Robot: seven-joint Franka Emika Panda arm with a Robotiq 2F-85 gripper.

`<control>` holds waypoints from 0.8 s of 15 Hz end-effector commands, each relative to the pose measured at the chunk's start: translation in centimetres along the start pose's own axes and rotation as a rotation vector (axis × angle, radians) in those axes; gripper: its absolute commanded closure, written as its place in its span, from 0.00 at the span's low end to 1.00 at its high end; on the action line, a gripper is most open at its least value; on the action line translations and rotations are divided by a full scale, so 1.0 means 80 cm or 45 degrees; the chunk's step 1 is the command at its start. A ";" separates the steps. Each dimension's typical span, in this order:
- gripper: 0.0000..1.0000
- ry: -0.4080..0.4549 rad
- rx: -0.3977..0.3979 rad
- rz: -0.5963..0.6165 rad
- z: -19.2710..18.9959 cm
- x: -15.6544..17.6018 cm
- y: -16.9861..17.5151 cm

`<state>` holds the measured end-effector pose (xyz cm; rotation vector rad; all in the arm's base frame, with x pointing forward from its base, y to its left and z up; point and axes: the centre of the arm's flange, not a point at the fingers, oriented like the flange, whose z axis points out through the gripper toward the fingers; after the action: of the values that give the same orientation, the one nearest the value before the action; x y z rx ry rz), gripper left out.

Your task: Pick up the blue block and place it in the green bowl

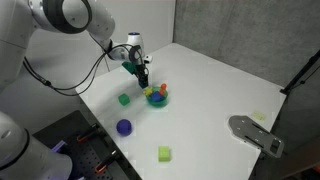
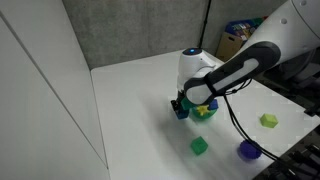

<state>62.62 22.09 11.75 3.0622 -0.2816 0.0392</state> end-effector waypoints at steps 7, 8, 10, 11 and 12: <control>0.68 0.072 0.008 0.083 -0.086 0.060 0.047; 0.68 0.085 -0.001 0.095 -0.088 0.064 0.056; 0.68 0.102 -0.016 0.118 -0.091 0.071 0.072; 0.68 0.108 -0.027 0.129 -0.091 0.074 0.081; 0.68 0.113 -0.034 0.136 -0.090 0.076 0.088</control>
<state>66.98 16.11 18.45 3.0312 -0.4223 0.1657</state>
